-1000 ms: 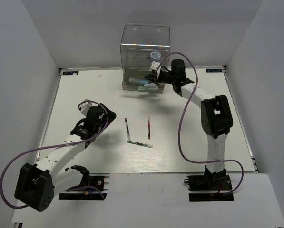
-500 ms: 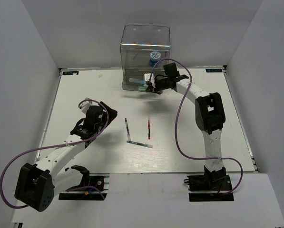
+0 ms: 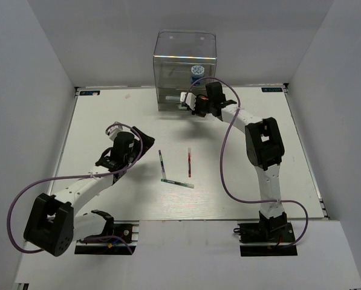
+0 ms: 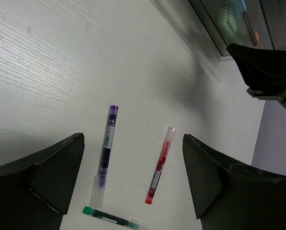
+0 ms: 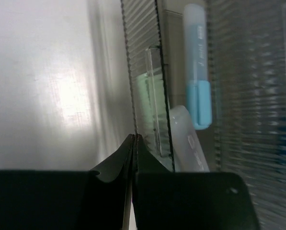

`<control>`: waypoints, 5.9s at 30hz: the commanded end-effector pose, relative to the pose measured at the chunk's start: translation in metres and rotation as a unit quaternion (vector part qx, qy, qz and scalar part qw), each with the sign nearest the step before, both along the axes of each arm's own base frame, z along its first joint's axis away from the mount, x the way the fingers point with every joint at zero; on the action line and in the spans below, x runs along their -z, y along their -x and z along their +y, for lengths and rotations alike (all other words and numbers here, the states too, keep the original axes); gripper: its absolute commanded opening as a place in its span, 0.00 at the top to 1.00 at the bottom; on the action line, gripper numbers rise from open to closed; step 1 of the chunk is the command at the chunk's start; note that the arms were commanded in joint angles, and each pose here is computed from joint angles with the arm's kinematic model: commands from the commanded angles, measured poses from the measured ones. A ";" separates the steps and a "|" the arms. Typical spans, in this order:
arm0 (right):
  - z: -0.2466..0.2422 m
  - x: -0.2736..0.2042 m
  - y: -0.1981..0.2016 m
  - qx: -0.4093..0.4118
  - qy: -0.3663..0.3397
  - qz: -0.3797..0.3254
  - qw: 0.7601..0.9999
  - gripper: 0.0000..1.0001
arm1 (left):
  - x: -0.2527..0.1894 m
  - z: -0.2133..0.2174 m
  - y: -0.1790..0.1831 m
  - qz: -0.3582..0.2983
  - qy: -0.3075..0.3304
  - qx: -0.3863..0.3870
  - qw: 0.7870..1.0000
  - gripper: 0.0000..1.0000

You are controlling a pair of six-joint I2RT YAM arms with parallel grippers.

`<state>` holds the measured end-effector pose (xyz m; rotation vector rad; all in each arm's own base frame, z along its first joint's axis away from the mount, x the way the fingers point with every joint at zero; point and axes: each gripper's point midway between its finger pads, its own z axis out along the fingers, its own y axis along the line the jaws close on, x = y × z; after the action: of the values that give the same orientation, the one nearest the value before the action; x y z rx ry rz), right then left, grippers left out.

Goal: Sort the stationery into containers
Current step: Close the drawer, then open the drawer, then grab a piece of stationery with the right arm, then place the stationery into the container

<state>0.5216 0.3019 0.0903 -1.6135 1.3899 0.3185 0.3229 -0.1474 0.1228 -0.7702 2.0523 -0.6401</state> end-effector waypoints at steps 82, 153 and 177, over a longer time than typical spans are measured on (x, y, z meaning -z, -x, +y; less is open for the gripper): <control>-0.102 -0.047 0.168 0.100 -0.162 0.082 0.978 0.52 | 0.053 -0.141 -0.259 -0.136 0.216 -0.011 0.967 1.00; -0.014 0.092 0.225 -0.576 0.293 -0.028 0.763 0.63 | 0.001 0.020 0.049 0.092 -0.018 -0.007 0.996 0.00; 0.026 -0.083 0.048 0.029 0.022 -0.020 0.999 1.00 | 0.036 -0.036 0.012 0.128 -0.048 0.140 0.981 0.28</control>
<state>0.4257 0.3247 0.1185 -1.8382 1.4109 0.3310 0.2941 -0.1651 0.0667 -0.6540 2.4676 -0.5334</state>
